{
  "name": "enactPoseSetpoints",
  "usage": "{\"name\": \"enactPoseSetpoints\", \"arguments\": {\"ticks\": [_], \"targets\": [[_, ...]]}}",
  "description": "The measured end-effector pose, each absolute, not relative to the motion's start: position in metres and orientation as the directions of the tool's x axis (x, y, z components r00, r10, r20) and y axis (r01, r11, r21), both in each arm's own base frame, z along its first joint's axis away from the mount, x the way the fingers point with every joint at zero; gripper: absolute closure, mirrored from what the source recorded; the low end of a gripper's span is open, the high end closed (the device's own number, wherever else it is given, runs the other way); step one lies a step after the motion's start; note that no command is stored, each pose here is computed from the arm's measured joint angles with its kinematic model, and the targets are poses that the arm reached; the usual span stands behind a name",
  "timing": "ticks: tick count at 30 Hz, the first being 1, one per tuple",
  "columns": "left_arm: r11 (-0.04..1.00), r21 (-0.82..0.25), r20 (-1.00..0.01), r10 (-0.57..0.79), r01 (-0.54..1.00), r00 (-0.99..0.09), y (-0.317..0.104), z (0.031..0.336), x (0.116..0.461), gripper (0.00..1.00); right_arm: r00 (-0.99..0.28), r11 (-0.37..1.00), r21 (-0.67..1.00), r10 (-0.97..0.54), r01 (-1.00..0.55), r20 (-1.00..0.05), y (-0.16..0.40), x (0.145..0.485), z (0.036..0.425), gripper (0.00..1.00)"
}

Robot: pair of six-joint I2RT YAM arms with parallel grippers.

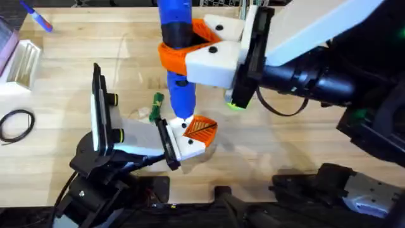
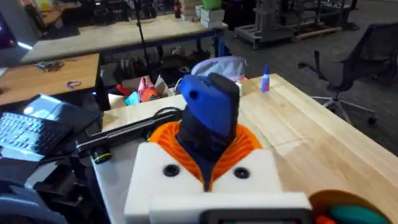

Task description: Pick up the gripper from the table and insert it into the empty holder that is missing its gripper. Then pick up a screw, insert it into the mounting hole, and use the screwdriver to tighten it. Finally, clean up the table by picking up the vegetable and placing it into the bucket.

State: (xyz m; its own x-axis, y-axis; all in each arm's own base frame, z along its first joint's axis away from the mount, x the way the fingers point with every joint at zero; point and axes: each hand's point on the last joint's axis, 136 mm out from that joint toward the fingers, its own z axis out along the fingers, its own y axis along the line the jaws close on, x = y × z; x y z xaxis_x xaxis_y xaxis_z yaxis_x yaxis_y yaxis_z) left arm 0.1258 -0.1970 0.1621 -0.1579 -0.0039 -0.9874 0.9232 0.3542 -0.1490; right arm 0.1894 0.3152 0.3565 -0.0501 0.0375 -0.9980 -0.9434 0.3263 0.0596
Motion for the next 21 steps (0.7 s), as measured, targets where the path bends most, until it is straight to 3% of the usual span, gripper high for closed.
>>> {"name": "enactPoseSetpoints", "arguments": {"ticks": [21], "targets": [[0.354,-0.149,-0.987,-0.004,0.923,-0.158,-0.1970,0.1621,0.1258,0.991,-0.043,0.271,0.056,0.053,-0.961,-0.998,0.3180,0.1800,0.3616,0.979]]}}
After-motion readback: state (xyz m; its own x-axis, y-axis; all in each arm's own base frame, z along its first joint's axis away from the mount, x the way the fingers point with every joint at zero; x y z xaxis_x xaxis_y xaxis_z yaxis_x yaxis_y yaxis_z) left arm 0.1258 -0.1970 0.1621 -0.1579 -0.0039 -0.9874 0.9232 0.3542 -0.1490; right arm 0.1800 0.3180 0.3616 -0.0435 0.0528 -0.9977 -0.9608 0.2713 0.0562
